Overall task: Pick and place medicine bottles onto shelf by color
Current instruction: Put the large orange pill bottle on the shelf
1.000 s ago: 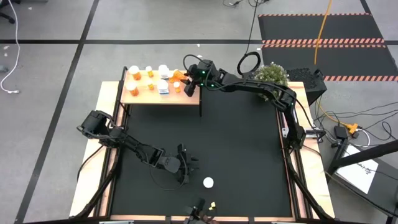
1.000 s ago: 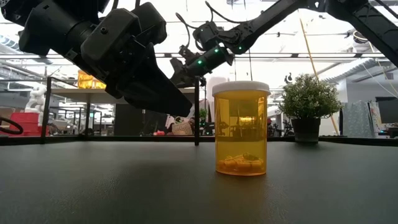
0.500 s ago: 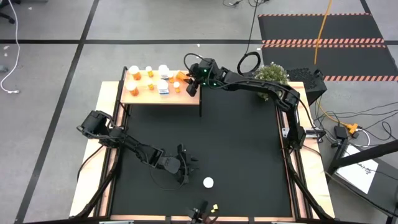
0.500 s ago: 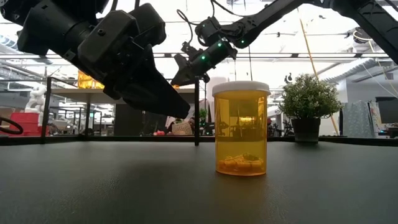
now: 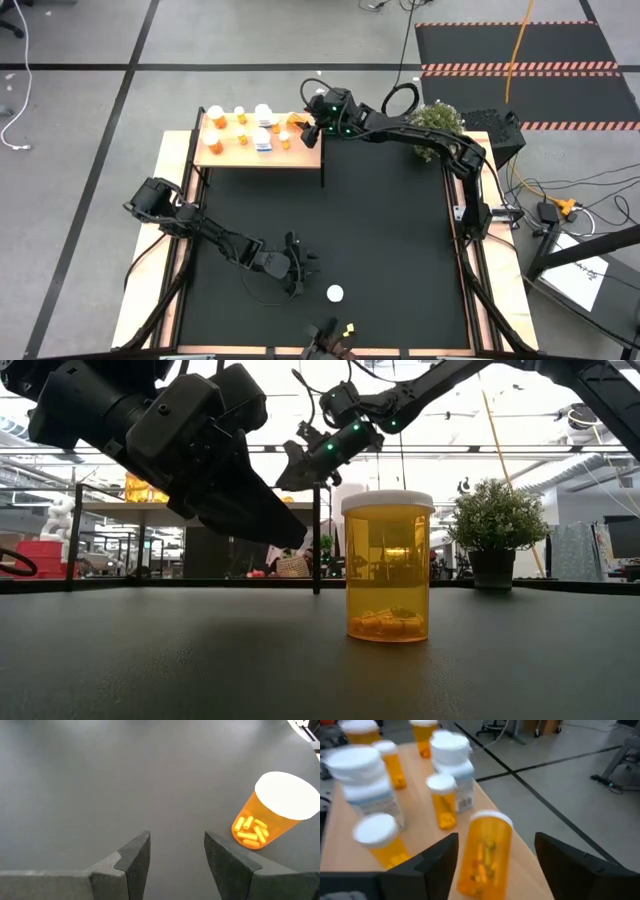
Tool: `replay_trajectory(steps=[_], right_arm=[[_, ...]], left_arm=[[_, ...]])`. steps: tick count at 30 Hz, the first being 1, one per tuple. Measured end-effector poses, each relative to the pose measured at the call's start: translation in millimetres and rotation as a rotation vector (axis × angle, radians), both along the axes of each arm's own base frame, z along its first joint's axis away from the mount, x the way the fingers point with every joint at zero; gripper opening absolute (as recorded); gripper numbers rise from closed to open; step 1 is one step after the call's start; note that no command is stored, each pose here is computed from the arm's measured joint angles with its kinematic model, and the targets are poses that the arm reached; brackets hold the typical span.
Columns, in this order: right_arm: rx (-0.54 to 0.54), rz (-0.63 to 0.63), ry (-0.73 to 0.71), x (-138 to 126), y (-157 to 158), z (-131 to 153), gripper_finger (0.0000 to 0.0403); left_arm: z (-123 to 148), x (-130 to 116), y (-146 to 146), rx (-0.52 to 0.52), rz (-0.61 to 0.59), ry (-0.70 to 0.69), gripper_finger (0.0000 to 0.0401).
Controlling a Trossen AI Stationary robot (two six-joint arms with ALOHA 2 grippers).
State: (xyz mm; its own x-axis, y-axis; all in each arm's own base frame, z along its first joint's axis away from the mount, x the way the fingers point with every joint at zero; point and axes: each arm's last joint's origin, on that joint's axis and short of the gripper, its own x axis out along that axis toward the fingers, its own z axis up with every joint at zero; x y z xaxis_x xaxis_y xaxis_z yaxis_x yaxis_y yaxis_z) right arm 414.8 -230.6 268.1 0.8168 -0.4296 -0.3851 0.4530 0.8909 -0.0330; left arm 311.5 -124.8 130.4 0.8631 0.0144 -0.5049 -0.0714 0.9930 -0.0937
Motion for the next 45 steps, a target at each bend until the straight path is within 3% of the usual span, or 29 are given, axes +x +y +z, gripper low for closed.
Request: replay_trajectory(steps=[21,26,31,45], right_arm=[[0.015,0.012,0.071,-2.2,-1.4,-8.9,0.0265],[-0.040,0.103,0.097,-1.6,-0.3,-9.4,0.0265],[-0.007,0.156,0.080,-7.0,-8.7,-9.6,0.0265],[0.018,0.179,0.151,-9.8,-6.3,-15.9,0.0247]], left_arm=[[2.0,3.6,5.8,0.009,0.010,-0.022,0.0186],[2.0,3.6,5.7,0.008,0.010,-0.022,0.0186],[1.9,3.5,5.8,0.011,0.009,-0.022,0.0186],[1.9,4.2,7.6,0.023,0.008,-0.021,0.0186]])
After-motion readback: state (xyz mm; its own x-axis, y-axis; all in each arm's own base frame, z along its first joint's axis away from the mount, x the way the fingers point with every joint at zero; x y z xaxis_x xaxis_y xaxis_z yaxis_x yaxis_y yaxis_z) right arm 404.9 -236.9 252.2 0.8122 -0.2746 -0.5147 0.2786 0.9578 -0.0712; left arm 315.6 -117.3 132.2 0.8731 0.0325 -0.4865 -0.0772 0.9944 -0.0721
